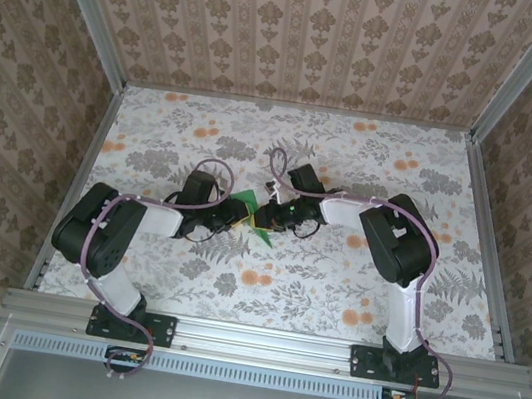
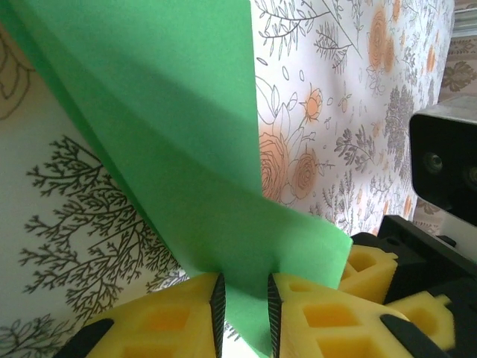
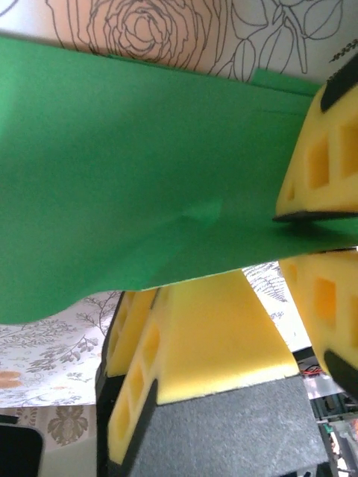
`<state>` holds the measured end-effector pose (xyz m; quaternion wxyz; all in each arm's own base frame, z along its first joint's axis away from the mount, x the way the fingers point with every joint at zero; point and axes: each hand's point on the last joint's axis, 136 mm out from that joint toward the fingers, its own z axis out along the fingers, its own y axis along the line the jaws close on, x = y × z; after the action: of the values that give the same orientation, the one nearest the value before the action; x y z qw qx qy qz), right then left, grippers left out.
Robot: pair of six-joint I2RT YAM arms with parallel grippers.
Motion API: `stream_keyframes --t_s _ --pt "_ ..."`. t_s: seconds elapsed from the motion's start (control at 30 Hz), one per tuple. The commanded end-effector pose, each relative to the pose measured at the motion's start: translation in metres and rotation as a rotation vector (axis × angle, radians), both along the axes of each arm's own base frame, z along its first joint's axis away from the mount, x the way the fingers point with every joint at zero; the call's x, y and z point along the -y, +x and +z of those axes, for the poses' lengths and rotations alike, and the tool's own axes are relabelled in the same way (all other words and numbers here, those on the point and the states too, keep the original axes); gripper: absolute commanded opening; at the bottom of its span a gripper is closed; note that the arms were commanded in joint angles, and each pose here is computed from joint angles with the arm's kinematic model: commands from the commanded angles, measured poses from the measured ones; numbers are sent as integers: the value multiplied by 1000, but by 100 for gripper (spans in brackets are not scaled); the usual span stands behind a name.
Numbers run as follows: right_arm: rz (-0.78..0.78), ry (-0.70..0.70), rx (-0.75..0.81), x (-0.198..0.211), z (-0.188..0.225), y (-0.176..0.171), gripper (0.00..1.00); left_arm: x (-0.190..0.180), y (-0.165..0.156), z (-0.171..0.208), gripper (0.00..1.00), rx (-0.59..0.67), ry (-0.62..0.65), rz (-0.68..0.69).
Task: Fold a paper plane with a square sheet of paper (pick it up from the middle)
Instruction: Fold the wing for the fifth time at the center of the table.
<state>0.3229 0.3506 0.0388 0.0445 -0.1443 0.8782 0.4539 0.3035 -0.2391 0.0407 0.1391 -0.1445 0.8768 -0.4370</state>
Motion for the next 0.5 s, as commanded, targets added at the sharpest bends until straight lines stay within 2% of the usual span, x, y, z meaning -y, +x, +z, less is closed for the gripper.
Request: stream_keyframes --t_s 0.0,0.13,0.27,0.47 --pt "27 -32 18 4 0 -1 26 6 8 5 24 42 -1 -17" --pt "60 -57 68 8 3 -2 30 6 9 3 23 34 -1 -16" --pt "83 -119 120 14 0 -3 30 7 9 3 22 28 -4 -17" --pt "81 -139 210 15 17 -2 33 5 5 0 21 16 5 -14"
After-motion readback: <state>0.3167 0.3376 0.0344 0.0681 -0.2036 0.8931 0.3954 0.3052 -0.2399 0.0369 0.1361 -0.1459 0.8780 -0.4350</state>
